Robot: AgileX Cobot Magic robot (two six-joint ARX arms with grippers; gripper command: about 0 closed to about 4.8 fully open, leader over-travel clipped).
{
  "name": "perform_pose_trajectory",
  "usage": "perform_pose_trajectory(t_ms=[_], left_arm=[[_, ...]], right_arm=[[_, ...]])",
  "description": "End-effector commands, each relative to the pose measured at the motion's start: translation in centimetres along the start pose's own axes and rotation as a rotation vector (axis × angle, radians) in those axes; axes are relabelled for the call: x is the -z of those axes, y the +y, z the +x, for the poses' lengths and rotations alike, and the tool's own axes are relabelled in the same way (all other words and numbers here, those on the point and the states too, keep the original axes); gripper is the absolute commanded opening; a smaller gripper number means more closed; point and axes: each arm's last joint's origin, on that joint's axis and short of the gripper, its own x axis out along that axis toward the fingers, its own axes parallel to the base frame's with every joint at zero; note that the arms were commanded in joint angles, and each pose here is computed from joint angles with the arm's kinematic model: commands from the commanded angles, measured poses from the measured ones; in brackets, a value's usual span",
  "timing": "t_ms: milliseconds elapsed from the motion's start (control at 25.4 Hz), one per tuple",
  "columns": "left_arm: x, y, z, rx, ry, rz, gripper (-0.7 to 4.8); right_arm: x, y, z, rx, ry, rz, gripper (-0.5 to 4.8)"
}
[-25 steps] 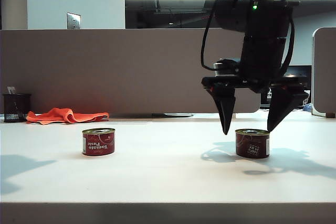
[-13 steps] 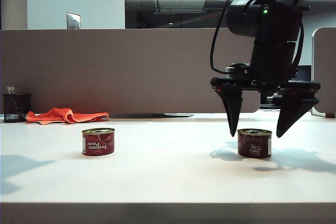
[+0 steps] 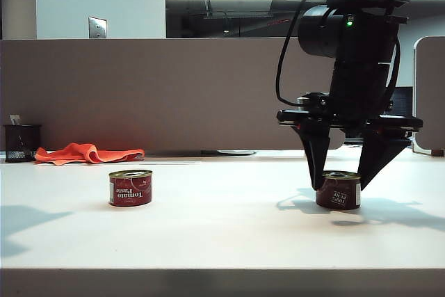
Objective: Stack a can of tomatoes on the right onto the can of tomatoes on the left.
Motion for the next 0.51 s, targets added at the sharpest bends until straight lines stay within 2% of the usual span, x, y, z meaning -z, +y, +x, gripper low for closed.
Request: perform_pose_trajectory(t_ms=[39,157,275,354,511], left_arm=[[-0.4,0.1,-0.3,-0.075,-0.037,0.055,-0.05],[-0.5,0.1,-0.7,-0.123,-0.061,0.065,-0.05],[-0.6,0.1,-1.1,-0.162,-0.082,0.120,-0.05],[-0.6,0.1,-1.3,-0.182,-0.085,0.157,-0.05],[-0.4,0.1,-1.4,-0.194,-0.056,0.176,-0.05]], right_arm=[[-0.2,0.0,-0.3,-0.006,-0.014,0.003,2.61],[-0.2,0.1,-0.3,-0.007,-0.019,-0.004,2.60],[-0.3,0.1,-0.3,-0.009,-0.026,-0.034,2.60],[-0.5,0.1,-0.5,-0.003,-0.033,-0.051,2.60],[-1.4,0.3,-1.5,-0.010,-0.055,-0.054,2.60]])
